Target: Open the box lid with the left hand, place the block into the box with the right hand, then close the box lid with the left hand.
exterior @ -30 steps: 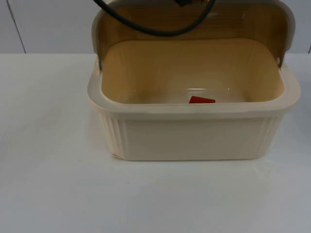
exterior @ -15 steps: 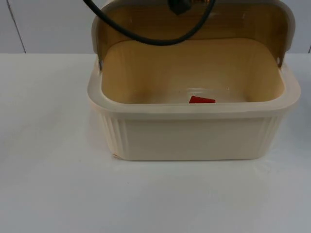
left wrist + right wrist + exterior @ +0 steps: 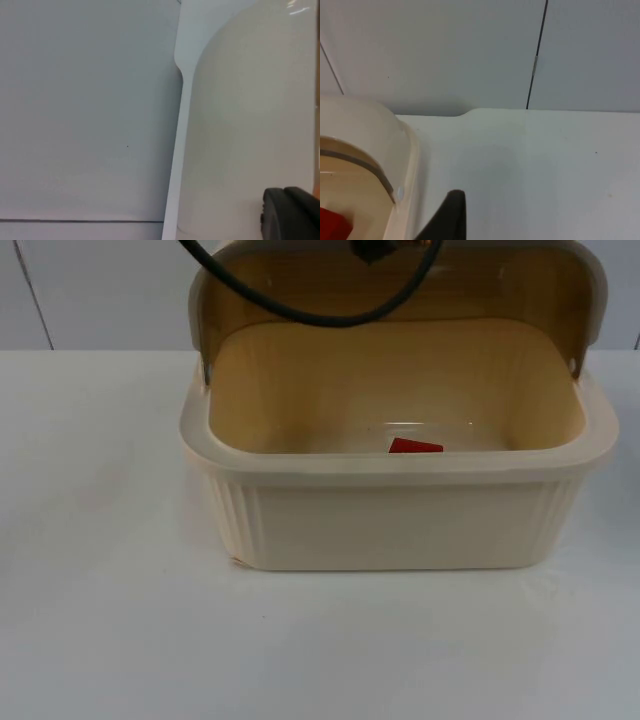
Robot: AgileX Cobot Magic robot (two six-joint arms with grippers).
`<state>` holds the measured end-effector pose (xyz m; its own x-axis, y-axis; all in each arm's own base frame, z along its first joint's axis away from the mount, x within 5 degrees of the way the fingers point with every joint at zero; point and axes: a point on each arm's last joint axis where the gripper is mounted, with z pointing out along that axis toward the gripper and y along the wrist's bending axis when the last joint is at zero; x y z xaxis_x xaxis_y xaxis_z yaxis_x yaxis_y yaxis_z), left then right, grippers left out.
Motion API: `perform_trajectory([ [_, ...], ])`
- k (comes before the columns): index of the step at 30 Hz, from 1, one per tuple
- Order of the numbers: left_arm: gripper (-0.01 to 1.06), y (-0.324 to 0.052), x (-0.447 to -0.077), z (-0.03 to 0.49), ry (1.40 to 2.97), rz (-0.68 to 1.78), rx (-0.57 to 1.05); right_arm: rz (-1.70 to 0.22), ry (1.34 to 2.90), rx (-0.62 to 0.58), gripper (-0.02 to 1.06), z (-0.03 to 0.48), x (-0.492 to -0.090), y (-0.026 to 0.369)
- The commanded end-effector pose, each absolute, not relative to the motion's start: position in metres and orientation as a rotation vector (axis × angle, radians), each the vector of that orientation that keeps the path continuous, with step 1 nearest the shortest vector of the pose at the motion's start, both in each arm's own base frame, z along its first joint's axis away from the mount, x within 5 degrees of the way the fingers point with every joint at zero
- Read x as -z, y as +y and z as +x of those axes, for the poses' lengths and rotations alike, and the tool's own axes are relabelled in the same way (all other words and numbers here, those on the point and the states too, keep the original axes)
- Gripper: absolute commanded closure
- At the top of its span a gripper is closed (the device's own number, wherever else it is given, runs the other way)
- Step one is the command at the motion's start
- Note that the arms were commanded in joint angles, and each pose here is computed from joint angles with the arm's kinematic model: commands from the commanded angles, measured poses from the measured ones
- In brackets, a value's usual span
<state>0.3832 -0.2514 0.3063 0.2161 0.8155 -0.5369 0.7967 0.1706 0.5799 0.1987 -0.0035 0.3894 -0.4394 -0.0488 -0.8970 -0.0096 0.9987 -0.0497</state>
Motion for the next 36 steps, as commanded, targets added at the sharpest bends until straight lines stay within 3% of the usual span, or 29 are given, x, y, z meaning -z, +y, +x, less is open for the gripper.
perform_trajectory([
  [1,1.05,-0.252,-0.307,0.384,1.551,1.588,-0.028,-0.049,2.012,0.049,-0.01,0.199,-0.39,-0.003],
  [36,1.05,-0.247,-0.294,0.384,1.651,1.611,0.085,-0.049,2.011,0.049,-0.01,0.198,-0.39,-0.003],
])
